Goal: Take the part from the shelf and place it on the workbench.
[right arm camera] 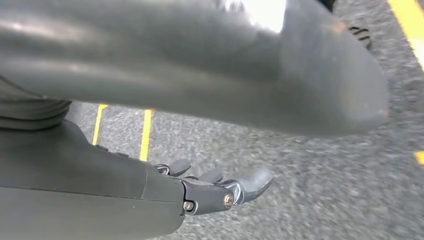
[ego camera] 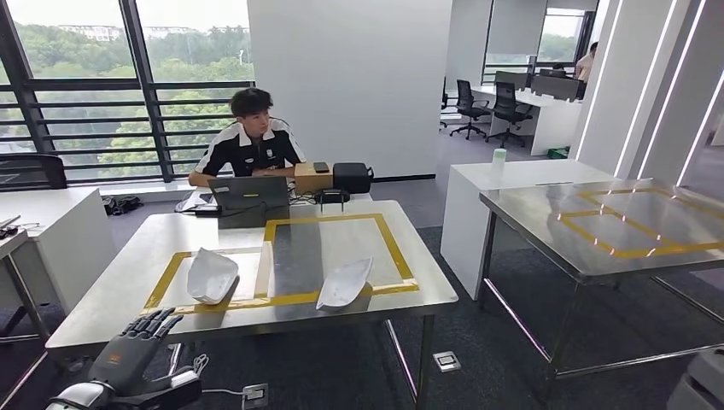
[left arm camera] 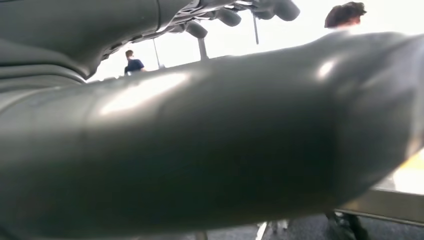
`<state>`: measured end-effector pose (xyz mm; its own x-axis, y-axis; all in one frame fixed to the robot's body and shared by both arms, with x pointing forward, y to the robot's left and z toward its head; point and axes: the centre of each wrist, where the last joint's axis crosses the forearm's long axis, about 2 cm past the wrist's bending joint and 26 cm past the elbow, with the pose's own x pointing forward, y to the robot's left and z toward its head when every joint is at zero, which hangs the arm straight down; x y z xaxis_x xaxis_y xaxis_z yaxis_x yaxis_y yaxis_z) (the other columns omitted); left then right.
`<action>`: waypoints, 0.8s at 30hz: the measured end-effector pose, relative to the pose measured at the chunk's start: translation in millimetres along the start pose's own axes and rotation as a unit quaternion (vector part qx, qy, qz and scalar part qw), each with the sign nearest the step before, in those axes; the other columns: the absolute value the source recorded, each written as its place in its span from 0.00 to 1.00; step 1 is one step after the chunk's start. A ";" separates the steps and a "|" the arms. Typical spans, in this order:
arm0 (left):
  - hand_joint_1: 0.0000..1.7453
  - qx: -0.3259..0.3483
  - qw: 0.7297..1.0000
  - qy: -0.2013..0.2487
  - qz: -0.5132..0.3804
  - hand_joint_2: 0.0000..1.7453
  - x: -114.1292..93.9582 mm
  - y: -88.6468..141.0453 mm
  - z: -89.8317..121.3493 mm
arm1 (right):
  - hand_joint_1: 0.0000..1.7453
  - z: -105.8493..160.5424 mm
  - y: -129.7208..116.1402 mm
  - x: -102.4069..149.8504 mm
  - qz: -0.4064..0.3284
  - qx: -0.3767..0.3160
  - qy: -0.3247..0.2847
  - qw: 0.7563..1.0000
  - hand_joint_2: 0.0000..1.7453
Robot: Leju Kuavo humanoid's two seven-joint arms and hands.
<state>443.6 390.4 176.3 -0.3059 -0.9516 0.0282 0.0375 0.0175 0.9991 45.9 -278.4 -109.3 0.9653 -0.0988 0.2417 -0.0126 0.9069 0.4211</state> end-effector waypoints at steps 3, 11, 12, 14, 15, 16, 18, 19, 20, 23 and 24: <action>0.00 -0.002 1.000 0.001 0.000 0.00 -0.4 -1.3 0.8 | 0.00 -0.1 0.3 -0.1 0.000 0.000 0.000 1.000 0.00; 0.00 0.003 1.000 -0.001 -0.001 0.00 1.1 1.5 -1.2 | 0.00 0.1 0.4 -1.7 -0.001 0.000 0.001 1.000 0.00; 0.00 0.004 1.000 -0.001 -0.001 0.00 1.2 2.1 -1.6 | 0.00 0.1 0.7 -2.4 -0.001 0.001 0.002 1.000 0.00; 0.00 0.004 1.000 0.000 -0.001 0.00 1.3 3.5 -2.5 | 0.00 -0.2 1.7 -3.9 -0.001 0.003 0.004 1.000 0.00; 0.00 0.004 1.000 0.000 -0.001 0.00 1.4 4.2 -2.9 | 0.00 -0.4 2.2 -4.0 -0.002 0.004 0.004 1.000 0.00; 0.00 0.004 1.000 0.000 -0.001 0.00 1.4 4.8 -3.2 | 0.00 -0.5 2.5 -3.9 -0.001 0.004 0.004 1.000 0.00; 0.00 0.004 1.000 0.000 -0.001 0.00 1.3 4.6 -3.0 | 0.00 -0.5 2.5 -3.7 -0.001 0.004 0.004 1.000 0.00; 0.00 0.003 1.000 0.000 -0.001 0.00 1.1 4.3 -2.8 | 0.00 -0.5 2.5 -3.8 0.000 0.004 0.004 1.000 0.00; 0.00 0.003 1.000 0.000 -0.001 0.00 1.0 4.1 -2.6 | 0.00 -0.5 2.5 -4.0 0.000 0.004 0.005 1.000 0.00; 0.00 0.004 1.000 0.000 -0.002 0.00 0.5 4.6 -2.5 | 0.00 -0.8 2.6 -1.8 0.002 0.004 0.003 1.000 0.00; 0.00 0.005 1.000 -0.001 -0.002 0.00 0.4 5.3 -2.7 | 0.00 -1.0 2.6 -0.8 0.003 0.005 0.002 1.000 0.00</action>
<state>446.3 389.3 181.5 -0.3072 -0.9514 0.0234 0.0272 0.0158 0.9995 45.3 -275.6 -109.2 0.9663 -0.0922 0.2402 -0.0201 0.9037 0.4278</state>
